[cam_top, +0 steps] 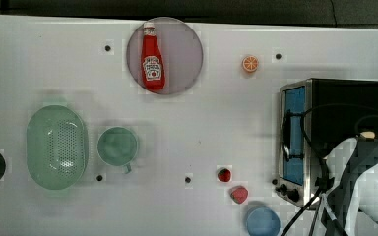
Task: Pick banana from table and place on oven.
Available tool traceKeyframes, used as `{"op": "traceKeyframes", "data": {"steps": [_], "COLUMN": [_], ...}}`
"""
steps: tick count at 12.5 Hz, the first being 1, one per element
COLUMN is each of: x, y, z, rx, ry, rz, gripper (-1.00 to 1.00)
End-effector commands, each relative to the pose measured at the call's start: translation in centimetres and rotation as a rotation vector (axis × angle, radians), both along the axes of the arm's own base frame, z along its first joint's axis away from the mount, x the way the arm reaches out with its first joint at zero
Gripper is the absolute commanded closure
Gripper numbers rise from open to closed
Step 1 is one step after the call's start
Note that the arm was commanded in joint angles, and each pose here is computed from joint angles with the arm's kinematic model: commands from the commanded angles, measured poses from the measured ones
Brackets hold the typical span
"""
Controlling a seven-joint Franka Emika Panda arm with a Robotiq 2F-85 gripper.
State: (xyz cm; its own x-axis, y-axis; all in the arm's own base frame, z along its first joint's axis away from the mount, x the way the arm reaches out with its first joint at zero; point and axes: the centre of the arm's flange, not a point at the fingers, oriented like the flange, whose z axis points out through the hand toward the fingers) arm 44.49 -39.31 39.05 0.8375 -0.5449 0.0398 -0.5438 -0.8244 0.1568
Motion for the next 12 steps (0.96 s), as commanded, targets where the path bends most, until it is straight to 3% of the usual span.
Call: {"op": "traceKeyframes", "data": {"steps": [1, 3, 6, 9, 12], "x": [1.6, 2.4, 3.6, 4.2, 5.1], "y": [1.7, 1.8, 2.6, 6.0, 11.8], "z": [1.7, 3.1, 7.7, 13.4, 18.8], "rx": [-0.014, -0.028, -0.033, 0.042, 0.088], "ry": [-0.034, -0.052, -0.091, -0.076, -0.121], "rz": [0.089, 0.101, 0.122, 0.154, 0.076], "gripper": [-0.64, -1.00, -1.00, -1.00, -1.00]}}
